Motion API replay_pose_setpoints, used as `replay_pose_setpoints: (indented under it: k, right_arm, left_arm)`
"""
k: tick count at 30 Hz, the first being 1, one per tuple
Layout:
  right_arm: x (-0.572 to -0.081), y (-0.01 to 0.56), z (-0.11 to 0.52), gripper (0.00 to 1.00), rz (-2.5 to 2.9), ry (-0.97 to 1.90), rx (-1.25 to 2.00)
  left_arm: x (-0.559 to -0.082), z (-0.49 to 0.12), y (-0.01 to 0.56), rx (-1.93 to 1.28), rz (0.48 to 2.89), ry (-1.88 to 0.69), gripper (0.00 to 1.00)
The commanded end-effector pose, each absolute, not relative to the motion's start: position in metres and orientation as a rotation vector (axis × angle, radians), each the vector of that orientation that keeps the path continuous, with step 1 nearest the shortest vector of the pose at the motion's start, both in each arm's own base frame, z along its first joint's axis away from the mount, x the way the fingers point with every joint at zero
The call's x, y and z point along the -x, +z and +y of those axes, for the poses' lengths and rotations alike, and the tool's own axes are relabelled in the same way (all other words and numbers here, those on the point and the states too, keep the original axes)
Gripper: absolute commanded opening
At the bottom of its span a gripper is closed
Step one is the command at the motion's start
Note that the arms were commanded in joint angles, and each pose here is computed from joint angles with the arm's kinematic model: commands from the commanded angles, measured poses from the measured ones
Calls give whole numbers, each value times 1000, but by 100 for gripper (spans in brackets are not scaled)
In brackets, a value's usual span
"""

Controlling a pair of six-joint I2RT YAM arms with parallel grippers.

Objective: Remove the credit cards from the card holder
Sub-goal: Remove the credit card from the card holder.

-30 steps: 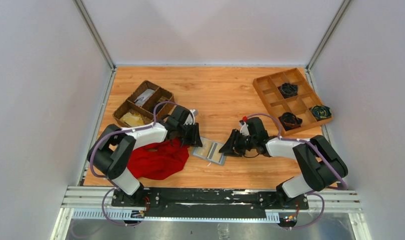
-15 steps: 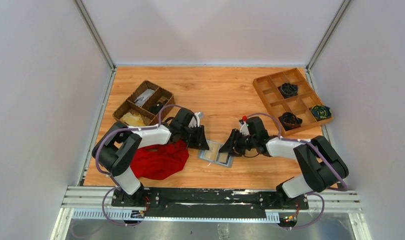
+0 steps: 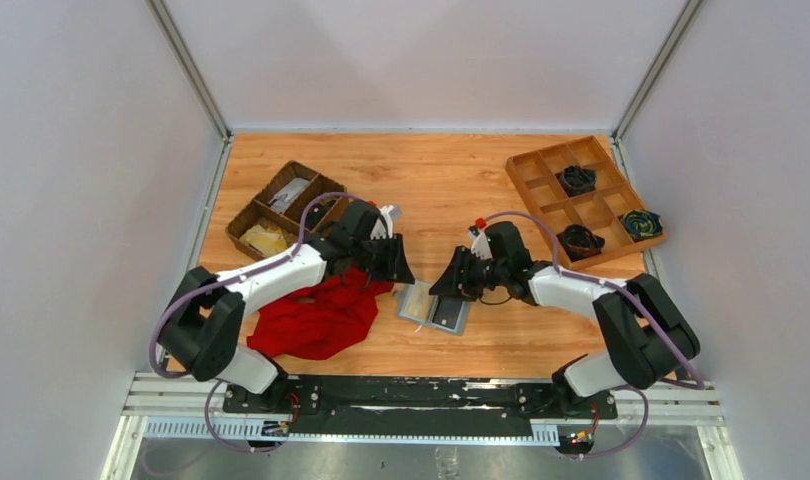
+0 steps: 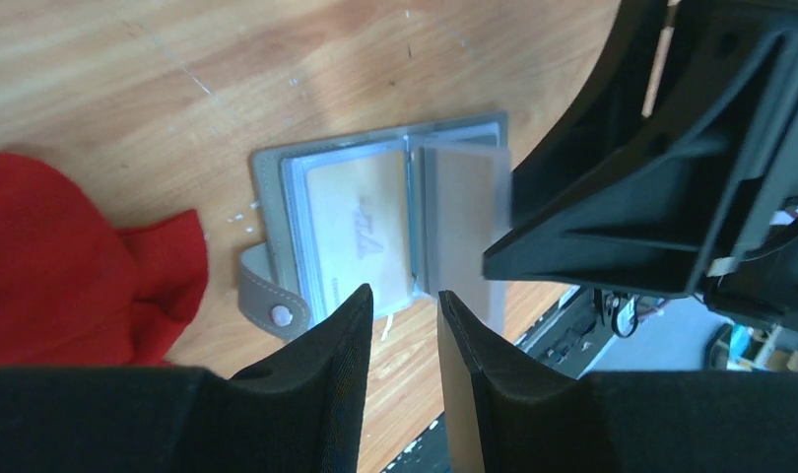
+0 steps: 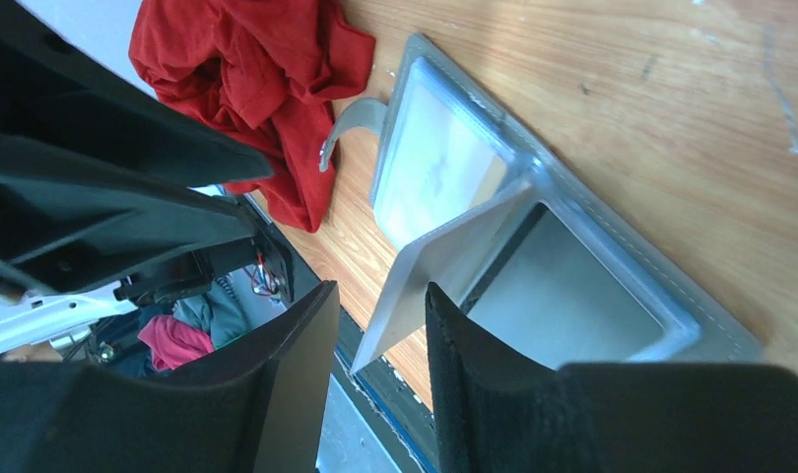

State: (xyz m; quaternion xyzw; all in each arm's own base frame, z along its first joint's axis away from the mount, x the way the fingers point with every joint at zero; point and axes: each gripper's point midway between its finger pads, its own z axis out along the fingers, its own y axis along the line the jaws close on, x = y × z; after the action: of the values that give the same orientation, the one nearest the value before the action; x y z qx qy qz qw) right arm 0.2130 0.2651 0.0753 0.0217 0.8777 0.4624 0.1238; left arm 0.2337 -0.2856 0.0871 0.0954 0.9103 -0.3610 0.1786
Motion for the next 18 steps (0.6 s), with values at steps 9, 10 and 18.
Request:
replay_pose_setpoints:
  k: [9,10,18]
  right_arm:
    - [-216,68,296,40,2598,1343,93]
    - [-215,71,292,40,2588,1318,94]
    - [-199,55,262,41,2616,1217,-1]
  left_arm:
    - [-249,-227,99,-144,2578,-797,35]
    - [-248,-229,99,-150,2576,-816,35]
    - [-236,-284,114,-308,2496,-1040,35]
